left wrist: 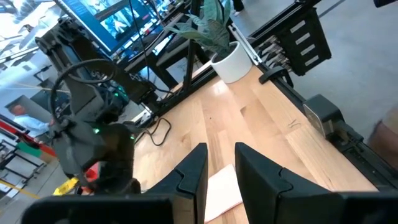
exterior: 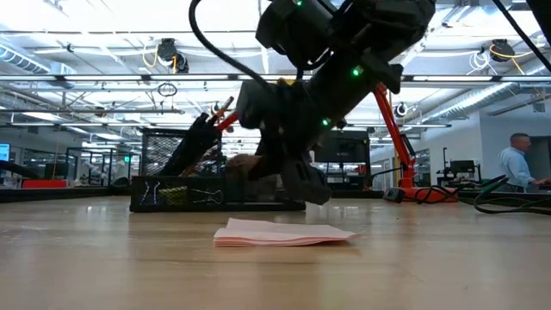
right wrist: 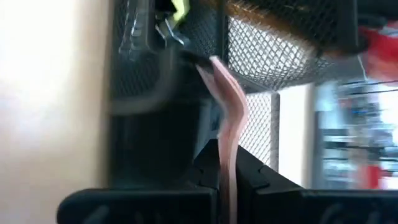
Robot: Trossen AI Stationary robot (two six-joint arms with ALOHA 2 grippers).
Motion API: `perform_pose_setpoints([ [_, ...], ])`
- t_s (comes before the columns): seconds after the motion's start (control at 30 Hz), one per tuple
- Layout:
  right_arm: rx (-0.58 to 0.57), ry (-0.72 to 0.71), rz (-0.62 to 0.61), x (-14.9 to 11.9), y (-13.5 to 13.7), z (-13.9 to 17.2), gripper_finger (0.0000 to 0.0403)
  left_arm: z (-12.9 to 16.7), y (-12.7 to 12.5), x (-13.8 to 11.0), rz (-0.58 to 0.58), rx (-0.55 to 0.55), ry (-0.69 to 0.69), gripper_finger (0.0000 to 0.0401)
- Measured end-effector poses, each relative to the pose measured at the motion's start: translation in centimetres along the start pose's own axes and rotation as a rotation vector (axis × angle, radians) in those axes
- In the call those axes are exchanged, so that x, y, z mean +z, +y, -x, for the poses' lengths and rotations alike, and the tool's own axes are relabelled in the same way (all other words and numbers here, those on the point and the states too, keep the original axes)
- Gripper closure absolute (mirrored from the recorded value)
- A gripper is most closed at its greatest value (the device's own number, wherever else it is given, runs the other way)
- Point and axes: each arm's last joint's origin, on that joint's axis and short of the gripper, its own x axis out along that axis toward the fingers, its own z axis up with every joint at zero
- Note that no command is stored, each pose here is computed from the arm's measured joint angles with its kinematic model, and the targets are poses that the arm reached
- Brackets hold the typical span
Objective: Pick and place office supplies into organizer
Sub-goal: Put the pink sticky note into the mesh desk organizer
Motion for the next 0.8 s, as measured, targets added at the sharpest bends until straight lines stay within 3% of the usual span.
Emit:
perform_pose_setpoints([
  [0.17, 0.11, 0.024, -0.035, -0.89, 0.28, -0.48, 0.0402, -0.17, 0.09, -0.04, 0.012, 0.001, 0.003, 0.0313],
  [0.47, 0.101, 0.041, -0.035, -1.07, 0.13, -0.45, 0.0393, -0.78, 0.28, -0.16, 0.025, -0.051, 0.003, 0.0313],
  [0.6, 0.095, 0.03, -0.032, -0.84, 0.21, -0.18, 0.036, -0.78, 0.24, -0.19, 0.025, -0.057, 0.004, 0.0313],
  [0.8, 0.08, 0.017, -0.02, -0.51, 0.41, 0.2, 0.0277, -0.78, 0.23, -0.23, 0.023, -0.058, 0.006, 0.0313],
])
